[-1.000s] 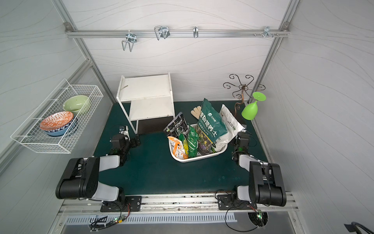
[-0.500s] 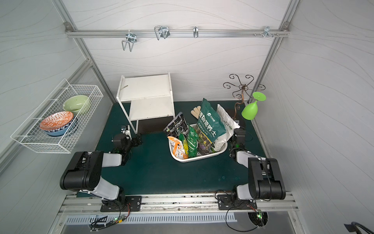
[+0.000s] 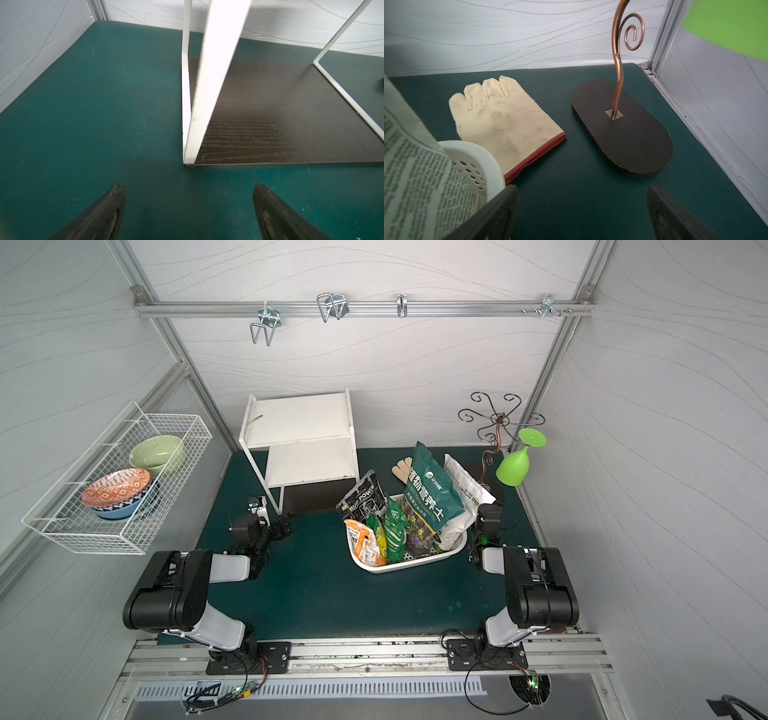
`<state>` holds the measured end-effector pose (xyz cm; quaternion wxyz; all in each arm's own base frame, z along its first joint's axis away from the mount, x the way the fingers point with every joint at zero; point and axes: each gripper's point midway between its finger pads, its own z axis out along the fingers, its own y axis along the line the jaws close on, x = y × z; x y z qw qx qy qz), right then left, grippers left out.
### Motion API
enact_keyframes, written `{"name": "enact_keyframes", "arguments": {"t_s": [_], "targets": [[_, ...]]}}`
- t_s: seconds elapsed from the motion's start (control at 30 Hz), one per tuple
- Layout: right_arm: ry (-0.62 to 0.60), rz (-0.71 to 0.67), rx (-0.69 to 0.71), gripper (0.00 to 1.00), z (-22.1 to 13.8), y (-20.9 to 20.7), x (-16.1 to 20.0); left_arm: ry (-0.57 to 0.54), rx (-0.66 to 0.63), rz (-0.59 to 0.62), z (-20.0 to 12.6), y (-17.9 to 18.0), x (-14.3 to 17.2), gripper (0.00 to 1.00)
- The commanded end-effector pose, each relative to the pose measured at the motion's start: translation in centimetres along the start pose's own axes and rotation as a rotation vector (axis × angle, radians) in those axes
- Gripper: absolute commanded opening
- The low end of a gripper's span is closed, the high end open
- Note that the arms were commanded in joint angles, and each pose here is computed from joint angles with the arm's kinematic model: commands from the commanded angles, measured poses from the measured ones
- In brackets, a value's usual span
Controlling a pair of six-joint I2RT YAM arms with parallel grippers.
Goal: Take down the fertilizer bag from the shelf
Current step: Reset both arms
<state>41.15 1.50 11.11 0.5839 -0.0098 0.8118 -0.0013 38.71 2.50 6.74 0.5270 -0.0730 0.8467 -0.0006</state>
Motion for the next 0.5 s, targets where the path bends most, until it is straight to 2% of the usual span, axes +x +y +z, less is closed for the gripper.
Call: {"name": "enact_keyframes", "arguments": {"t_s": [0.0, 0.47], "targets": [[0.105, -0.011, -0.128, 0.99, -0.03, 2.97, 3.12, -0.083, 0.003, 0.013, 0.27, -0.28, -2.66, 0.99], [0.108, -0.005, -0.144, 0.99, 0.04, 3.01, 3.12, -0.075, -0.003, 0.022, 0.33, -0.44, -2.59, 0.99]]}}
